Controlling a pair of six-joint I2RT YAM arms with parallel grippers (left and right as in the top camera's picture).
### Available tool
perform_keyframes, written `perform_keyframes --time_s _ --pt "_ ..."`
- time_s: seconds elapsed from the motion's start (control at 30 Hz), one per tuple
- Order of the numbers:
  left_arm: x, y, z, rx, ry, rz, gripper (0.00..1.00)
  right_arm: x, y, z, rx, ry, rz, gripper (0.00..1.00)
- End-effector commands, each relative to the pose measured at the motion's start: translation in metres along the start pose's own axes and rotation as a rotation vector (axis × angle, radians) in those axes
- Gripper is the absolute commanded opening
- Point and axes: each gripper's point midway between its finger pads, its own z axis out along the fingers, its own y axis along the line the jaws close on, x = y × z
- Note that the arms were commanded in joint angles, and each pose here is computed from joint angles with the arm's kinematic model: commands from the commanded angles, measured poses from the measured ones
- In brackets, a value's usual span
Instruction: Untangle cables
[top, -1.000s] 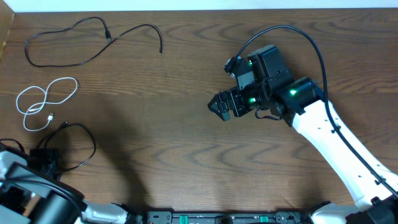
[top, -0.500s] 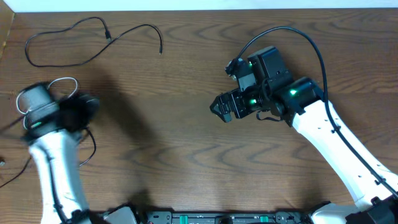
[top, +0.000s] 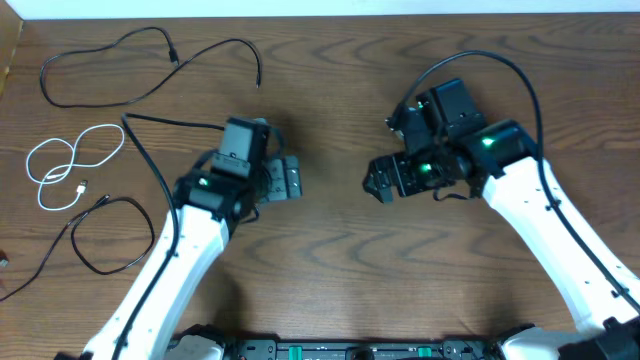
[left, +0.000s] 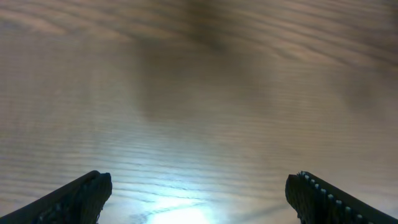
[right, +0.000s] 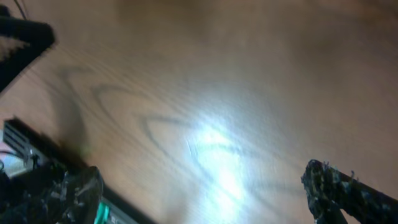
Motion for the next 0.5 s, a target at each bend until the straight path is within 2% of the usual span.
perform_keyframes --time_s 0.0,0.1,0.2,0.33,0.47 --pt "-0.019 -0.010 -0.049 0.012 -0.181 0.052 0.96 0.005 0.003 -0.035 0.015 -0.078 -0.010 0.99" --pt "-0.021 -0.015 -0.098 0.056 -0.325 0.069 0.96 0.012 0.016 -0.070 0.000 -0.171 -0.046 0.99" --pt "-0.009 -0.015 -0.136 0.116 -0.399 0.082 0.96 0.025 0.027 -0.105 -0.010 -0.266 -0.084 0.99" --pt "0.017 -0.001 -0.161 0.132 -0.409 0.089 0.96 0.050 0.022 -0.139 0.076 -0.357 -0.103 1.00" --pt "0.042 0.015 -0.168 0.116 -0.373 0.095 0.96 0.088 0.009 -0.170 0.144 -0.428 -0.021 0.99"
